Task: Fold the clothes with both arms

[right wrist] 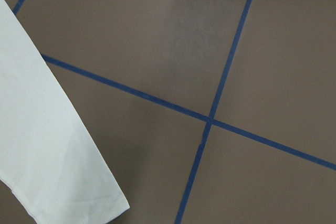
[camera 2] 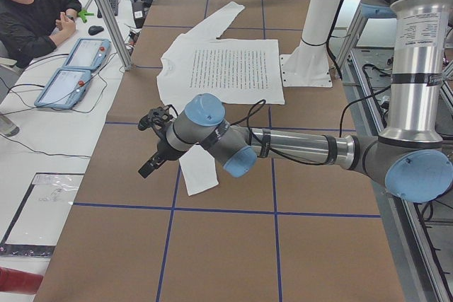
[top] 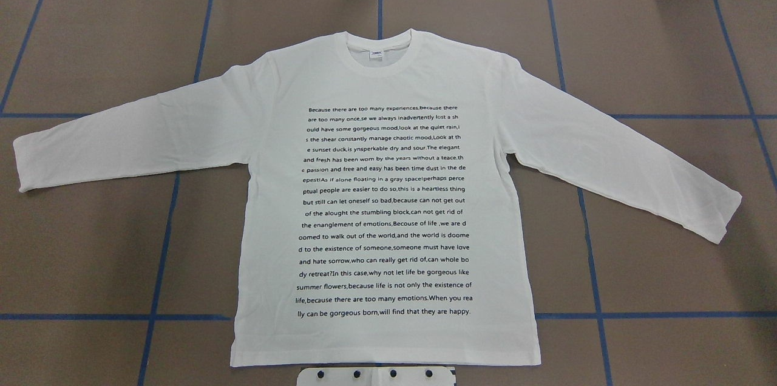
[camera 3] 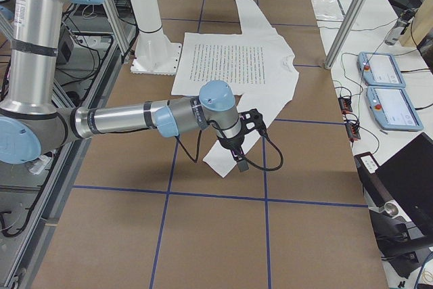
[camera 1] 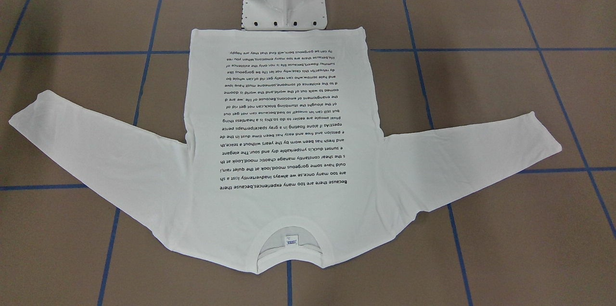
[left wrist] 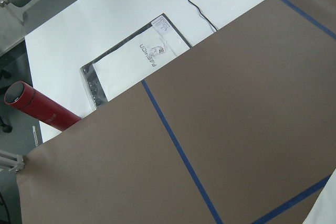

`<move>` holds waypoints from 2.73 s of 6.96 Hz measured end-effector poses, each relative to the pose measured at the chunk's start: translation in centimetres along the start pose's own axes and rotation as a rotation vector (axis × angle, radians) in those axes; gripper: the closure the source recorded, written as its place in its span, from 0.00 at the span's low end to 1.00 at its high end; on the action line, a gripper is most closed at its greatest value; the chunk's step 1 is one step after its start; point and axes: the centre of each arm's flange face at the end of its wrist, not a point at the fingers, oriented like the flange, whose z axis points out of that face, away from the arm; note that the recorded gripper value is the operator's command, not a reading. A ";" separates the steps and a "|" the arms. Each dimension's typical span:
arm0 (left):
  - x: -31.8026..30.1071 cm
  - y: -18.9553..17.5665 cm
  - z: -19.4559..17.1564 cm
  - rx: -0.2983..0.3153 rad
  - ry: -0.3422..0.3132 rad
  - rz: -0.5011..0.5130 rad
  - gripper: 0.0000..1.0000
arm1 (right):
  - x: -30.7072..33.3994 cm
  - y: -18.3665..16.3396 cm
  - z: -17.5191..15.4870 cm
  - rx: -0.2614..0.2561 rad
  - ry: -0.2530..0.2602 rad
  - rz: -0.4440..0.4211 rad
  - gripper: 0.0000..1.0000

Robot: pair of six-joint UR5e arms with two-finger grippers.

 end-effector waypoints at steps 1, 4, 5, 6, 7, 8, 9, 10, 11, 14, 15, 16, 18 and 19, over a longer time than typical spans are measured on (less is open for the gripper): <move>0.0 -0.1 -0.1 0.006 0.000 -0.004 0.00 | -1.7 -1.4 0.7 0.035 -0.020 0.086 0.00; 0.2 -0.2 -0.2 0.012 0.001 -0.004 0.00 | -8.8 -3.3 6.5 0.109 -0.049 0.319 0.08; 0.2 -0.3 -0.4 0.016 0.000 -0.002 0.00 | -10.8 -2.9 9.4 0.124 -0.049 0.370 0.12; 0.3 -0.5 -0.5 0.018 0.000 0.000 0.00 | -11.9 -1.5 11.9 0.138 -0.062 0.408 0.17; 0.4 -0.5 -0.5 0.022 0.000 0.002 0.00 | -11.9 1.1 13.6 0.143 -0.065 0.435 0.24; 0.4 -0.6 -0.6 0.028 0.000 0.006 0.00 | -11.3 3.7 14.7 0.130 -0.056 0.453 0.30; 0.5 -0.7 -0.7 0.034 0.000 0.010 0.00 | -10.3 5.8 16.0 0.106 -0.040 0.463 0.30; 0.5 -0.7 -0.7 0.037 0.000 0.013 0.00 | -9.3 7.5 17.4 0.091 -0.032 0.462 0.34; 0.5 -0.7 -0.8 0.039 0.000 0.014 0.00 | -8.6 8.6 18.5 0.088 -0.036 0.454 0.34; 0.6 -0.8 -0.9 0.042 0.000 0.017 0.00 | -8.8 10.1 20.2 0.061 -0.038 0.428 0.35; 0.6 -0.9 -0.9 0.043 0.000 0.018 0.00 | -8.8 10.4 20.8 0.053 -0.030 0.420 0.35; 0.6 -0.9 -0.9 0.043 0.000 0.018 0.00 | -8.9 10.7 21.4 0.046 -0.022 0.411 0.35; 0.6 -1.0 -0.9 0.045 0.000 0.020 0.00 | -9.0 11.2 22.2 0.032 -0.013 0.400 0.38; 0.6 -1.1 -0.9 0.046 0.000 0.020 0.00 | -8.9 11.5 22.5 0.027 -0.009 0.397 0.41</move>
